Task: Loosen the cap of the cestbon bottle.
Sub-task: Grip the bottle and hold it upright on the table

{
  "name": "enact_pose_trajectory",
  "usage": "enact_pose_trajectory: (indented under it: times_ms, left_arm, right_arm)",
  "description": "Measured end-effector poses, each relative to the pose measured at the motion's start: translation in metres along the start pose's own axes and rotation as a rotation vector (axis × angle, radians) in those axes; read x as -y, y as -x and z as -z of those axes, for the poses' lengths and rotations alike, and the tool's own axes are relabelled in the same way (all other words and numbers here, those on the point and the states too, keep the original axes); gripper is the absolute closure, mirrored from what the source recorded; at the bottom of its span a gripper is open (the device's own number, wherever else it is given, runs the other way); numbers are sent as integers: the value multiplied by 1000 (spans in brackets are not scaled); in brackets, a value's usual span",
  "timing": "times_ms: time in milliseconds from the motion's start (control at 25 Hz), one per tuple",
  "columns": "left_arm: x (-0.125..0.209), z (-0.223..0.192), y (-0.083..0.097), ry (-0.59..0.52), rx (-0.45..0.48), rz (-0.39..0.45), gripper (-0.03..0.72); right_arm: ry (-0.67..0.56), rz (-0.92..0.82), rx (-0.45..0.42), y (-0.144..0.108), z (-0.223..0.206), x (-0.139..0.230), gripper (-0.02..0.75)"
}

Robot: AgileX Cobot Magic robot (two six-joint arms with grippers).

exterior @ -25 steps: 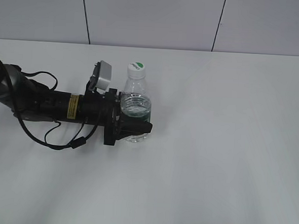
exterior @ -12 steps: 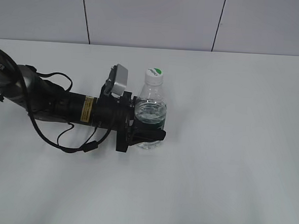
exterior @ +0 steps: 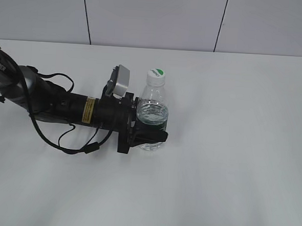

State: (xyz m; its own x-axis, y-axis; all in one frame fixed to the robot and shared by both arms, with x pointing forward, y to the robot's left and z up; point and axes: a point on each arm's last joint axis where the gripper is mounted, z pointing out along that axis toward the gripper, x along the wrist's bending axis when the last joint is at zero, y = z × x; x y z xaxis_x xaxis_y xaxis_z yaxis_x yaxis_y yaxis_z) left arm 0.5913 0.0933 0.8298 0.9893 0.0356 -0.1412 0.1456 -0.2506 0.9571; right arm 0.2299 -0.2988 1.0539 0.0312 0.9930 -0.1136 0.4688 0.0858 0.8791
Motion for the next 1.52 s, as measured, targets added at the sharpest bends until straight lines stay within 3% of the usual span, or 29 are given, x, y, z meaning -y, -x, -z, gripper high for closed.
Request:
enact_pose_trajectory:
  times_ms: [480,760,1520]
  left_arm:
    - [-3,0,1,-11,11,-7,277]
    - [-35,8,4,-7,17,-63,277]
    - [-14,3,5,-44,37,-66,277]
  right_arm:
    - [21,-13,-22,-2,1,-2,297]
    - [24,-13,-22,-2,1,-2,297]
    - [24,-14,-23,-2,1,-3,297]
